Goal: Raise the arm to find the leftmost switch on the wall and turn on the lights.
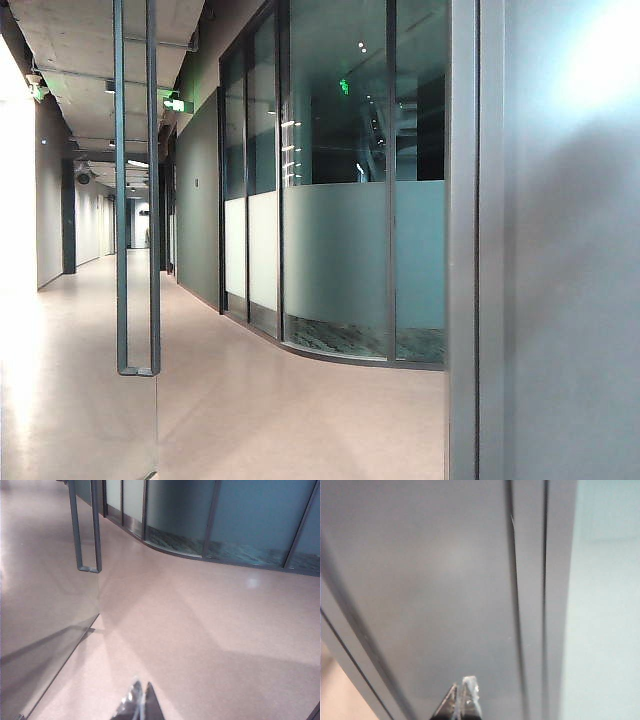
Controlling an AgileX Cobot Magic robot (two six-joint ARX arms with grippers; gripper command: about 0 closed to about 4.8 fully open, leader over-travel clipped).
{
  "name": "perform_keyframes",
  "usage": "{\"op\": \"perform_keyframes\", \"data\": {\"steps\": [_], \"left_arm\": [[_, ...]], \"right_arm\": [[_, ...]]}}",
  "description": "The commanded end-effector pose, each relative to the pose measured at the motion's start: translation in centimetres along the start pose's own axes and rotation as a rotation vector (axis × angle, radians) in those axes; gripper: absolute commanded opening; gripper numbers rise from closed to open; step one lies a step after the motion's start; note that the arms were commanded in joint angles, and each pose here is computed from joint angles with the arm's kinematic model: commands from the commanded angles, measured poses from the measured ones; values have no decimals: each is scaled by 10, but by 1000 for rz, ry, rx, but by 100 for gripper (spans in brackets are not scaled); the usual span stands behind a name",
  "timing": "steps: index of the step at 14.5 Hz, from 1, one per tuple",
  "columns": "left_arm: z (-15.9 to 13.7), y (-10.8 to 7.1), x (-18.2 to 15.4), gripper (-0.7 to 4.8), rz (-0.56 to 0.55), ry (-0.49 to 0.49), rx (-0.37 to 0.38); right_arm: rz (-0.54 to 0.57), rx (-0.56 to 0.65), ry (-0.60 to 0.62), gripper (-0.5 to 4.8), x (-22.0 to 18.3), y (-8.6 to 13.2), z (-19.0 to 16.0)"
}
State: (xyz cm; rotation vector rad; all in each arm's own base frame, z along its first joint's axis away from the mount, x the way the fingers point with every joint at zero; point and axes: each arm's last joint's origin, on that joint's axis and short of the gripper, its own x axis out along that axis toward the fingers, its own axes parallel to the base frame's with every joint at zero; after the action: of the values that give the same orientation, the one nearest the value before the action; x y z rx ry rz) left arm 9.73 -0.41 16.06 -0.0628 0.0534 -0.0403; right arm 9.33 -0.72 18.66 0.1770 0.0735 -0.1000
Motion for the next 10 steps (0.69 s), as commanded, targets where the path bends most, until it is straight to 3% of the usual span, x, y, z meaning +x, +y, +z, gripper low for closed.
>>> {"op": "perform_keyframes", "data": {"steps": [1,10], "left_arm": [[1,0,0,-5,-5,-12,4],[1,0,0,-5,-5,-12,4]], "right_arm": [[39,49,-109,-1,5,1,-5],[53,0,-157,-1,4,0,-13]]}}
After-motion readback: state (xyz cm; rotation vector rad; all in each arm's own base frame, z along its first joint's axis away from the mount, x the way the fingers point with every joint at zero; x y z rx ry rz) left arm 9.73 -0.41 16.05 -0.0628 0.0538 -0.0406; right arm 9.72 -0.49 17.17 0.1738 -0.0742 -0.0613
